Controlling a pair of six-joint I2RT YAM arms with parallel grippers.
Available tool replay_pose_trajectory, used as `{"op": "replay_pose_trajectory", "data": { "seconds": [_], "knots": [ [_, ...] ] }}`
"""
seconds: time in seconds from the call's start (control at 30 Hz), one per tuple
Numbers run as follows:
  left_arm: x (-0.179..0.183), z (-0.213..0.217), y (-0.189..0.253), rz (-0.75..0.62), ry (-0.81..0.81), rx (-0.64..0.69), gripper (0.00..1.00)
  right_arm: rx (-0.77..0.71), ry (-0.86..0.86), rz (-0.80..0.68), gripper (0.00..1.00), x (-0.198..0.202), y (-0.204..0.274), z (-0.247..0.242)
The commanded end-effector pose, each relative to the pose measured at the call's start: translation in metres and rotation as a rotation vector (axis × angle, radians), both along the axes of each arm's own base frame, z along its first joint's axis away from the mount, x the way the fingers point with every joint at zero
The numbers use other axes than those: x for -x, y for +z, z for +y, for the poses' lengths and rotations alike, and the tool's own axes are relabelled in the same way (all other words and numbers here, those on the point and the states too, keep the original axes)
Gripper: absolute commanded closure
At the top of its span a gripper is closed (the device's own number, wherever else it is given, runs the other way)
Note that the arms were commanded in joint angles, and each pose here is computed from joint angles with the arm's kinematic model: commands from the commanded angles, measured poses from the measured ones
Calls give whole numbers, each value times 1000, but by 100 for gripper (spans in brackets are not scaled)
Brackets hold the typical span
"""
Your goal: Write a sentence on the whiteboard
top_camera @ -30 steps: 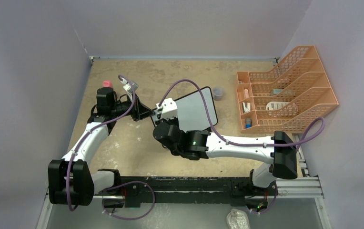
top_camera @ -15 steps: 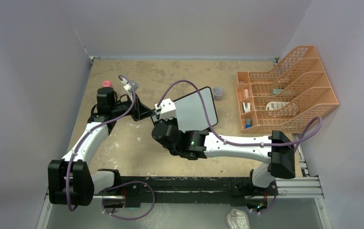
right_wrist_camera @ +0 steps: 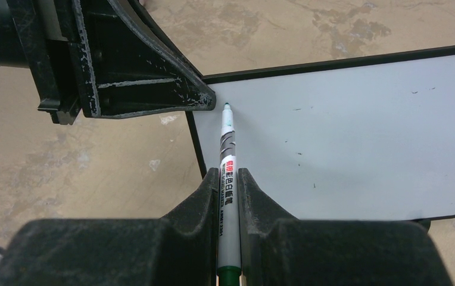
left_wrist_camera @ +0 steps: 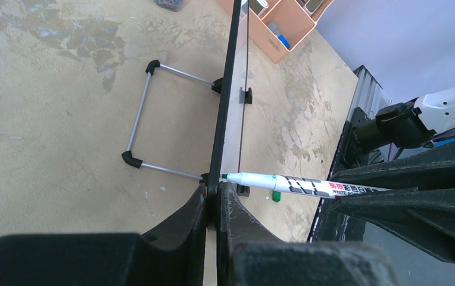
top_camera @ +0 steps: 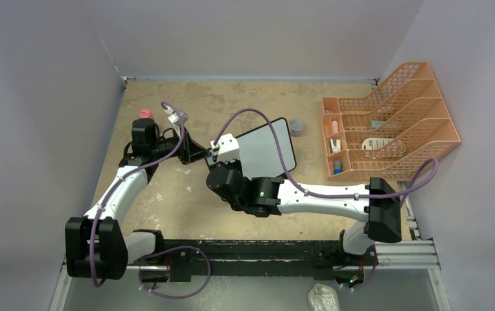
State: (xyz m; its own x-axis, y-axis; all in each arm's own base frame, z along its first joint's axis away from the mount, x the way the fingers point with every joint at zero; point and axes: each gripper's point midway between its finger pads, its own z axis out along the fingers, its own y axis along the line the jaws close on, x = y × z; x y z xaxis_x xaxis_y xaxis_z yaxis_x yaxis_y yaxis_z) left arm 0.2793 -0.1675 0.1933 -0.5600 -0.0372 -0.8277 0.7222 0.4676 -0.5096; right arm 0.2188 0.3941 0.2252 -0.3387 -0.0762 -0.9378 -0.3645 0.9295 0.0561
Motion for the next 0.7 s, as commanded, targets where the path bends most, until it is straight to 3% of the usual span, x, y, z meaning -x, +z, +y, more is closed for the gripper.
{"op": "replay_pose_trajectory", "data": {
  "seconds": [0.0,0.67],
  "knots": [
    [-5,0,17,-70,0,-11,100,-49,-23,-10,100,-6,17,5],
    [-5,0,18,-71,0,-10,100,-12,-22,53,100,2,-3,-2]
  ]
}}
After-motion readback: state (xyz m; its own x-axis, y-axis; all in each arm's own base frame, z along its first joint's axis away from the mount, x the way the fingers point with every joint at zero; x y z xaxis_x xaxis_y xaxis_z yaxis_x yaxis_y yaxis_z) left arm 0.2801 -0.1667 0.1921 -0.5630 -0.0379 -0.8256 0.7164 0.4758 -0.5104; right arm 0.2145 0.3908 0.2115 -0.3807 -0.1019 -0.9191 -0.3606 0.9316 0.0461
